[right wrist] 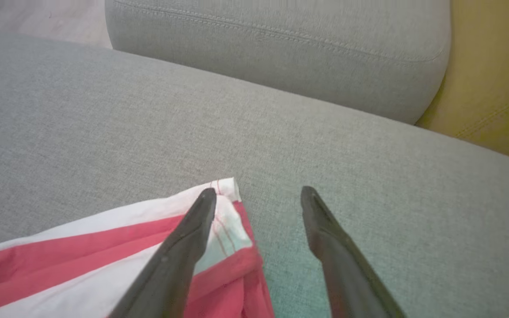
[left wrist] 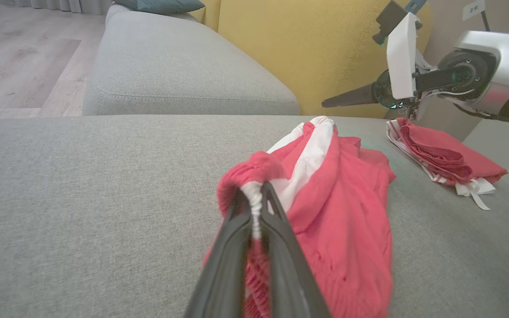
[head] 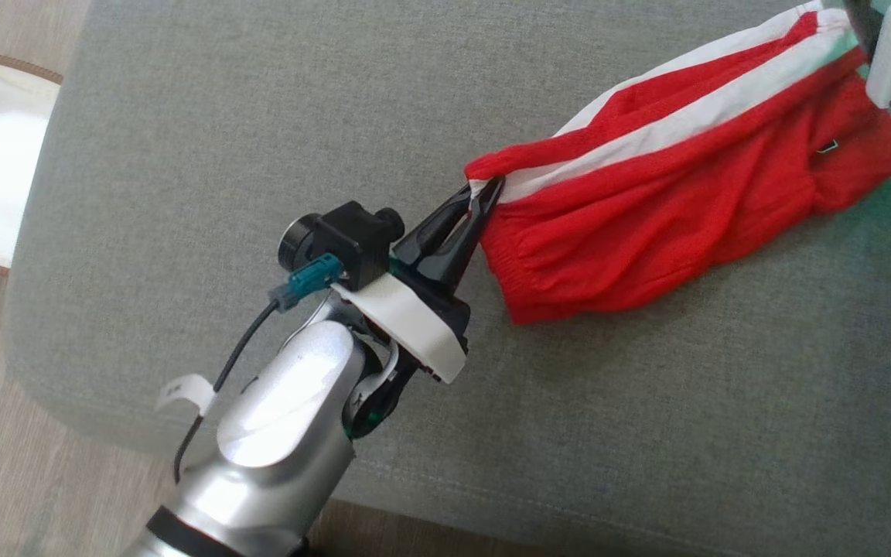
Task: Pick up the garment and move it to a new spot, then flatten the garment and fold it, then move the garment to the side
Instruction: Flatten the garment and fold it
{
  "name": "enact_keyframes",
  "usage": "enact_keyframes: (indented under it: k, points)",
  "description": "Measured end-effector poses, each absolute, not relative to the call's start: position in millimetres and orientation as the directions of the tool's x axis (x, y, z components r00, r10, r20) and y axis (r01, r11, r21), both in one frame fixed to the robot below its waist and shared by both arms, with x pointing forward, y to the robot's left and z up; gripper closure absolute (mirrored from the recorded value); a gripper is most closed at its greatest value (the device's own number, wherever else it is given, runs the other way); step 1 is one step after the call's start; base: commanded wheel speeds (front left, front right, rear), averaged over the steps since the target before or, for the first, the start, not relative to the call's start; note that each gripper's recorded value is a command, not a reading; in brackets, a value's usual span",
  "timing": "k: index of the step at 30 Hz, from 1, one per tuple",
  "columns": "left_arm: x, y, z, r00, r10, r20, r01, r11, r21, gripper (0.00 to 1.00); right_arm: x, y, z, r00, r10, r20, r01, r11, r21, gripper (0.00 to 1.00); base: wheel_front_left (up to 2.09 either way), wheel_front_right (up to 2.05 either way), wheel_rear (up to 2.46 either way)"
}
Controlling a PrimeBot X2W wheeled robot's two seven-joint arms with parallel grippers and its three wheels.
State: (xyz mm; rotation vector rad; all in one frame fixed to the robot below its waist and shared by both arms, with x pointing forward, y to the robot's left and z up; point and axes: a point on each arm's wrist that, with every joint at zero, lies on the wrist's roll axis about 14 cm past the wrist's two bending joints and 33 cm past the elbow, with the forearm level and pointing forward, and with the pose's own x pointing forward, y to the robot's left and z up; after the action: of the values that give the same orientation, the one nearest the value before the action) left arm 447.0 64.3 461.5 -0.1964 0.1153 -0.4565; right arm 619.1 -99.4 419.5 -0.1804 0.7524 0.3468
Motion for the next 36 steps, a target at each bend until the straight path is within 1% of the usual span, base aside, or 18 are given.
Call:
enact_keyframes:
  k: [1,2,3,5,7,10,13,17,20,24,28,30,36]
  points:
    - [446.6,63.7,460.6,0.891,-0.45,-0.069,0.427,0.879,-0.212,0.48,620.5,-101.1,420.4,0.689,0.24,-0.684,-0.367,0.929,-0.044,0.0,0.0,0.0,0.0]
    - [446.4,63.1,459.6,0.89,-0.451,-0.072,0.428,0.879,-0.21,0.08,621.0,-103.2,420.6,0.699,0.235,-0.675,-0.364,0.93,-0.054,0.0,0.0,0.0,0.0]
    - [446.5,62.9,458.7,0.889,-0.452,-0.076,0.43,0.88,-0.204,0.0,620.6,-105.5,420.1,0.706,0.229,-0.67,-0.363,0.93,-0.065,0.0,0.0,0.0,0.0]
    - [447.6,64.2,457.9,0.891,-0.446,-0.079,0.425,0.883,-0.198,0.0,619.6,-110.0,421.4,0.723,0.22,-0.655,-0.36,0.929,-0.085,0.0,0.0,0.0,0.0]
    - [448.4,66.7,458.4,0.895,-0.439,-0.081,0.42,0.889,-0.182,0.0,621.3,-113.1,430.4,0.756,0.226,-0.614,-0.346,0.935,-0.082,0.0,0.0,0.0,0.0]
    - [448.2,68.6,460.1,0.896,-0.437,-0.082,0.423,0.895,-0.142,0.0,623.5,-114.6,451.3,0.816,0.247,-0.523,-0.326,0.943,-0.063,0.0,0.0,0.0,0.0]
    - [445.6,75.3,462.8,0.91,-0.408,-0.074,0.395,0.906,-0.152,0.0,618.2,-111.3,471.2,0.862,0.279,-0.423,-0.321,0.947,-0.03,0.0,0.0,0.0,0.0]
    - [440.5,85.4,465.7,0.929,-0.365,-0.066,0.351,0.922,-0.161,0.0,592.0,-110.7,476.9,0.886,0.315,-0.341,-0.333,0.943,0.006,0.0,0.0,0.0,0.0]
    - [438.5,92.2,471.7,0.941,-0.333,-0.05,0.321,0.932,-0.168,0.0,571.5,-120.8,481.2,0.906,0.313,-0.285,-0.318,0.947,0.03,0.0,0.0,0.0,0.0]
    - [435.1,101.1,487.2,0.956,-0.293,-0.005,0.287,0.942,-0.175,0.0,551.2,-129.1,507.3,0.935,0.316,-0.16,-0.316,0.948,0.027,0.0,0.0,0.0,0.0]
    - [431.1,115.8,506.4,0.973,-0.226,0.052,0.232,0.954,-0.191,0.0,526.9,-135.9,528.7,0.947,0.316,-0.046,-0.316,0.949,0.015,0.0,0.0,0.0,0.0]
    - [428.7,126.9,516.8,0.982,-0.171,0.085,0.186,0.959,-0.215,0.0,511.1,-142.3,529.5,0.952,0.307,-0.018,-0.306,0.952,0.011,0.0,0.0,0.0,0.0]
    - [412.8,138.5,533.1,0.985,-0.093,0.143,0.129,0.952,-0.277,0.0,465.2,-160.3,519.3,0.967,0.254,0.014,-0.255,0.967,0.012,0.0,0.0,0.0,0.0]
